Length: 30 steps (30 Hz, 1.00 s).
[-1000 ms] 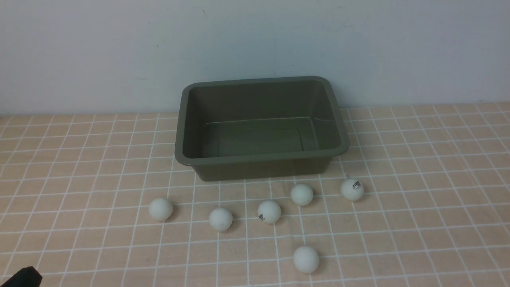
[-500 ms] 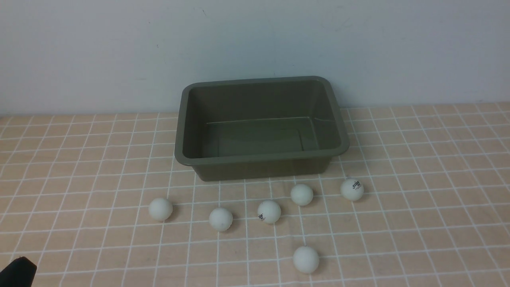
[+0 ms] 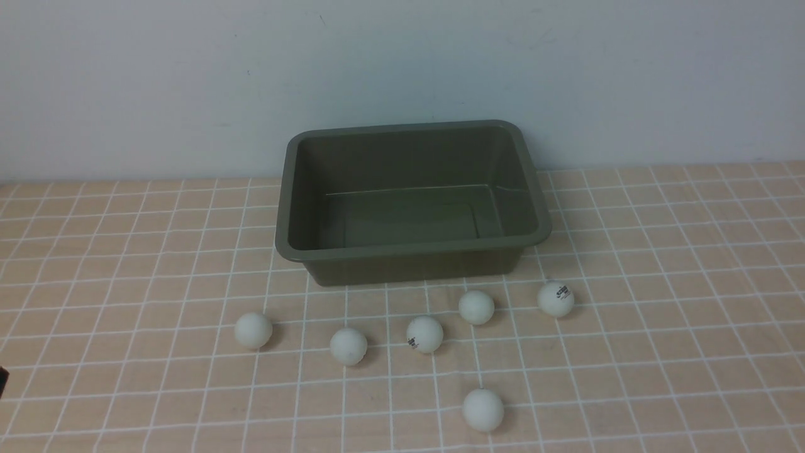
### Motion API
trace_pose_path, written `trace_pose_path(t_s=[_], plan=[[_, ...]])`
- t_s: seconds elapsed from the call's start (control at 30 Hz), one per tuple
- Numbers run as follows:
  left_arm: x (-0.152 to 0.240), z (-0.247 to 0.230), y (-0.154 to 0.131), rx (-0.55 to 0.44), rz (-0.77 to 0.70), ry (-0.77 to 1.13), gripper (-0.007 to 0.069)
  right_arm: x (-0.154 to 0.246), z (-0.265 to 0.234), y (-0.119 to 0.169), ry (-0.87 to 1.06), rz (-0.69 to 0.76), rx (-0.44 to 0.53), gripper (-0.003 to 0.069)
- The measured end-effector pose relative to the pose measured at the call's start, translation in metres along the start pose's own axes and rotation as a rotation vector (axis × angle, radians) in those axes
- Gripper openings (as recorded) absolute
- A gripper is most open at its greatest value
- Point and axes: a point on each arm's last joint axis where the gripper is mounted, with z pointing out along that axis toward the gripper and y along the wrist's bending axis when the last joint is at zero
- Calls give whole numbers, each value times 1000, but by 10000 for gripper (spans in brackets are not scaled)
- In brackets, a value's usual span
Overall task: Put the table tennis balls into the box on the light coffee tablecloth.
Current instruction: 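Reach for and grasp a ping pong ball on the table beside the basket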
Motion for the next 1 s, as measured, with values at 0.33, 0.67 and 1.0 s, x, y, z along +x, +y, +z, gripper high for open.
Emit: trace_pose_path(t_s=[0.33, 0.67, 1.0], plan=[[-28, 17, -21, 80, 271, 456, -43, -5, 17, 25, 81, -189, -324, -11], [-51, 72, -21, 110, 346, 714, -8, -14, 44, 26, 165, -187, -420, -11], [-46, 164, -3, 152, 342, 977, 261, -9, 48, 17, 218, -281, -330, -11]])
